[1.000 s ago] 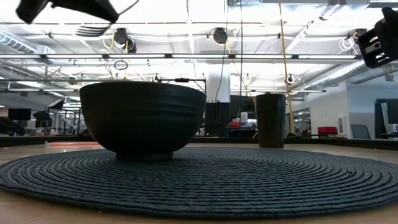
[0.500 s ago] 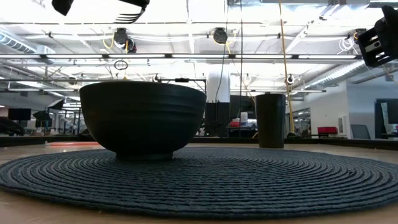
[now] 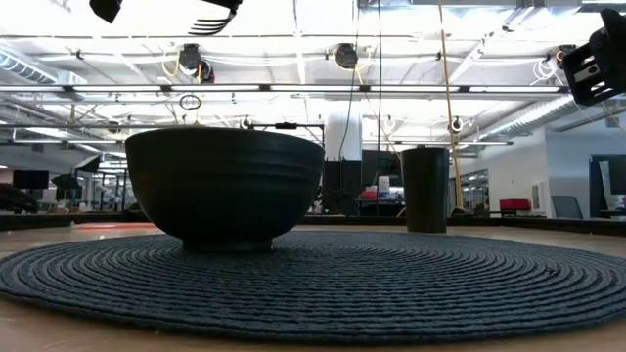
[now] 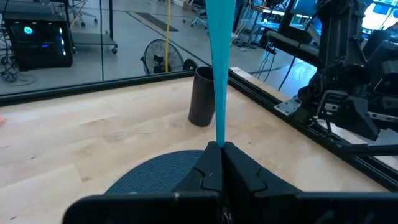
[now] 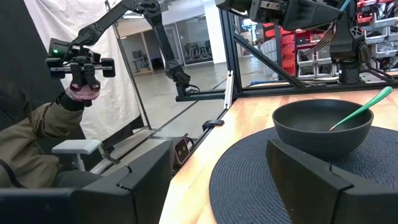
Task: Pick & Place Utensil
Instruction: Put the blue fork into the black bowl
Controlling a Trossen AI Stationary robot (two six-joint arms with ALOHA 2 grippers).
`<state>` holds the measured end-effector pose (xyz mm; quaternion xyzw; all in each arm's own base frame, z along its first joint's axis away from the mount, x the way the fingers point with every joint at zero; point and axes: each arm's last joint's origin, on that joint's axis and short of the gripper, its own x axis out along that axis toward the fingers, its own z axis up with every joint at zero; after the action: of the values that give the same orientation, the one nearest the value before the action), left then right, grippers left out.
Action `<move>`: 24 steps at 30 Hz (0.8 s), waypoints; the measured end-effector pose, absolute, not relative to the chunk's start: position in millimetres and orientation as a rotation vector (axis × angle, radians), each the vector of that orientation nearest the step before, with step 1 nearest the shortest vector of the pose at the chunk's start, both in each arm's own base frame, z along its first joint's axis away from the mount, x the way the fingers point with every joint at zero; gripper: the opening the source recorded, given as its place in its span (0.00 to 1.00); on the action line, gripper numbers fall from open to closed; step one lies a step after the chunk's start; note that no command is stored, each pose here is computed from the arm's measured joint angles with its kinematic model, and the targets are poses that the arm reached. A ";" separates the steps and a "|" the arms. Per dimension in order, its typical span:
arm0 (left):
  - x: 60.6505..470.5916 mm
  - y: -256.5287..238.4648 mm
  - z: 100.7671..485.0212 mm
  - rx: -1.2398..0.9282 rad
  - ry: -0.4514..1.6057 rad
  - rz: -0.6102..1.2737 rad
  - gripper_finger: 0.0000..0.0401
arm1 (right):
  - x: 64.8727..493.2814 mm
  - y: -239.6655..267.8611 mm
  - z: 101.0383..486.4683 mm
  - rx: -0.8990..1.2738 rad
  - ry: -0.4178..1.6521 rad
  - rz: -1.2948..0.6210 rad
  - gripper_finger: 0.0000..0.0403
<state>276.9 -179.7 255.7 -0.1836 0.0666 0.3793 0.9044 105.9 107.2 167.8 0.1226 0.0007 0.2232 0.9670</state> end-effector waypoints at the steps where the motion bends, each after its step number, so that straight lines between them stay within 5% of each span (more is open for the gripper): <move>1: 277.0 -179.8 255.3 -0.379 0.138 0.784 0.00 | 105.9 107.2 167.8 0.248 0.001 0.451 0.62; 24: 302.2 -179.7 198.1 -0.475 0.117 0.886 0.00 | 105.9 107.3 166.9 0.242 0.009 0.451 0.62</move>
<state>302.2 -179.7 198.1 -0.2275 0.0560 0.4245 0.8746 105.9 107.3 166.9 0.1197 0.0046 0.2232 0.9674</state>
